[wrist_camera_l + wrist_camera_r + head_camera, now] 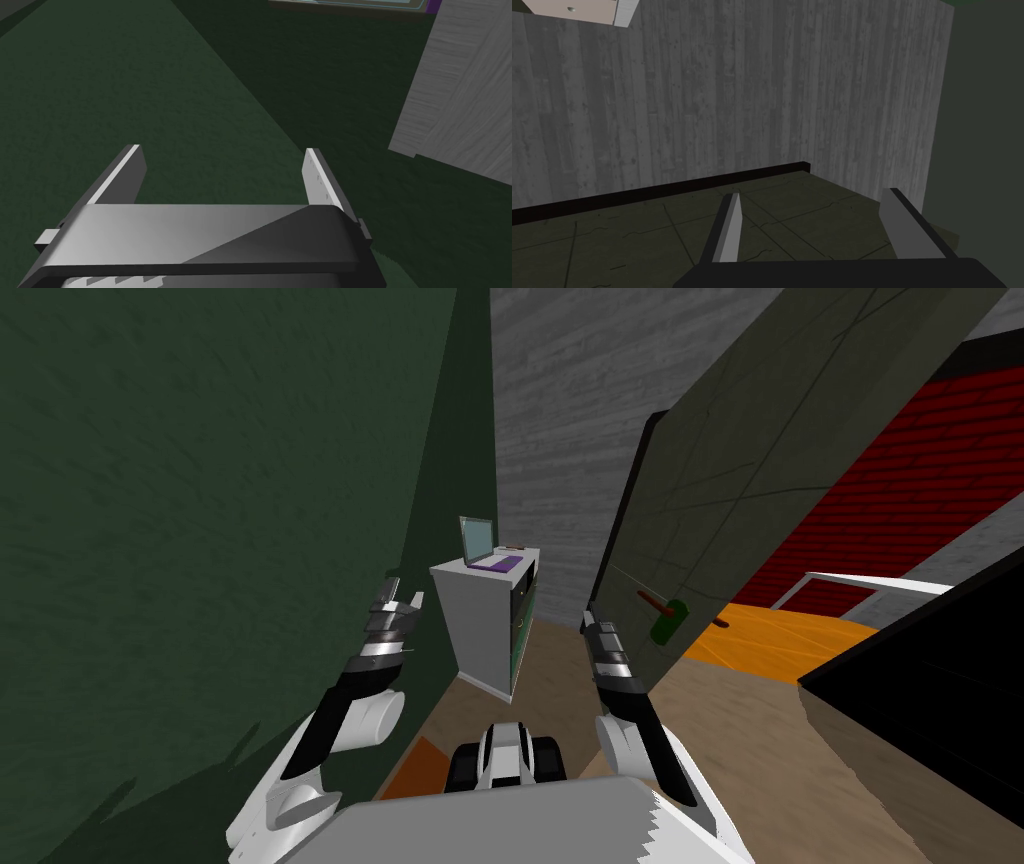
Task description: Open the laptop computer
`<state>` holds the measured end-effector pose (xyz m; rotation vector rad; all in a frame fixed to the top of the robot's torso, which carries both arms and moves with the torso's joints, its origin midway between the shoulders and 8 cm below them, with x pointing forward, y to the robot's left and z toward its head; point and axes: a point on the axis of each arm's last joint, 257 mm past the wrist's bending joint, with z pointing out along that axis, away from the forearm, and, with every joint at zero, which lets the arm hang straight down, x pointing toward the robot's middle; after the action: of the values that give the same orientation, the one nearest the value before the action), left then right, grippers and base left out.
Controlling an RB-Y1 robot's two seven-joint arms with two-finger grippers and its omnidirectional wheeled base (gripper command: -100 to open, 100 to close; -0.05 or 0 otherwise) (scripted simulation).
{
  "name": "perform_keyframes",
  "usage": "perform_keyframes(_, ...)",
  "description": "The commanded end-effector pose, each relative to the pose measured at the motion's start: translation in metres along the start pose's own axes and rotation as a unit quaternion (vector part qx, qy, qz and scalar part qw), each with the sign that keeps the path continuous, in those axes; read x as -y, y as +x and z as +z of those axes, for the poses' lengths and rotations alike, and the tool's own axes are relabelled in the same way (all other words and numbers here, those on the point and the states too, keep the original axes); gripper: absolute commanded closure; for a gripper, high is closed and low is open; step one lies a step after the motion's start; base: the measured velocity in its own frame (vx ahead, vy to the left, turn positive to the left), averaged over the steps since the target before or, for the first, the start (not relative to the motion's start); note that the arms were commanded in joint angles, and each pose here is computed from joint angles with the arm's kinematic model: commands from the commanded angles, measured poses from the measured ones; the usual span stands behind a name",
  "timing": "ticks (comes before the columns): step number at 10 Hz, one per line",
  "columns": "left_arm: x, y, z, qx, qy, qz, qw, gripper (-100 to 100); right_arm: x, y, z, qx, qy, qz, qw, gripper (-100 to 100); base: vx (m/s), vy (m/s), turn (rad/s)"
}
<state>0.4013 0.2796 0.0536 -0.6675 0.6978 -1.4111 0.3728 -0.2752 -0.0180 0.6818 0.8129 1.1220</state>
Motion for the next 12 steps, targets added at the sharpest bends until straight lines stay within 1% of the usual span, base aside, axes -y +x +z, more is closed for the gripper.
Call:
perform_keyframes(1, 0.001, -0.003, 0.017, 0.0, -0.007, -0.009, 0.9999, -100, 0.0, 0.0, 0.0, 0.0, 0.0, 0.0, 1.0, 0, -0.003, 0.005, -0.005)
perform_keyframes(2, -0.006, -0.003, 0.017, 0.001, -0.021, -0.009, 0.9997, -100, 0.0, 0.0, 0.0, 0.0, 0.0, 0.0, 1.0, 0, 0.0, 0.0, 0.0)
perform_keyframes(3, 0.002, -0.006, 0.028, 0.001, -0.012, -0.014, 0.9998, -100, 0.0, 0.0, 0.0, 0.0, 0.0, 0.0, 1.0, 0, 0.0, 0.0, 0.0)
perform_keyframes(5, -0.006, -0.006, 0.03, 0.003, -0.029, -0.015, 0.9995, -100, 0.0, 0.0, 0.0, 0.0, 0.0, 0.0, 1.0, 0, -0.001, 0.003, -0.003)
perform_keyframes(6, 0.002, -0.008, 0.043, 0.004, -0.022, -0.022, 0.9995, -100, 0.0, 0.0, 0.0, 0.0, 0.0, 0.0, 1.0, 0, 0.0, 0.0, 0.0)
perform_keyframes(7, -0.004, -0.008, 0.042, 0.006, -0.033, -0.022, 0.9992, -100, 0.0, 0.0, 0.0, 0.0, 0.0, 0.0, 1.0, 0, 0.0, 0.0, 0.0)
perform_keyframes(8, -0.006, -0.009, 0.042, 0.006, -0.037, -0.022, 0.9991, -100, 0.0, 0.0, 0.0, 0.0, 0.0, 0.0, 1.0, 0, 0.0, 0.0, 0.0)
perform_keyframes(9, 0.003, -0.011, 0.055, 0.008, -0.03, -0.03, 0.9991, -100, 0.0, 0.0, 0.0, 0.0, 0.0, 0.0, 1.0, 0, 0.0, 0.0, 0.0)
perform_keyframes(10, -0.004, -0.012, 0.055, 0.01, -0.043, -0.03, 0.9986, -100, 0.0, 0.0, 0.0, 0.0, 0.0, 0.0, 1.0, 0, 0.001, 0.006, -0.011)
perform_keyframes(11, 0.007, -0.014, 0.066, 0.013, -0.033, -0.038, 0.9987, -100, 0.0, 0.0, 0.0, 0.0, 0.0, 0.0, 1.0, 0, 0.003, 0.007, -0.016)
perform_keyframes(12, 0.001, -0.014, 0.068, 0.015, -0.045, -0.039, 0.9981, -100, 0.0, 0.0, 0.0, 0.0, 0.0, 0.0, 1.0, 0, 0.003, 0.007, -0.007)
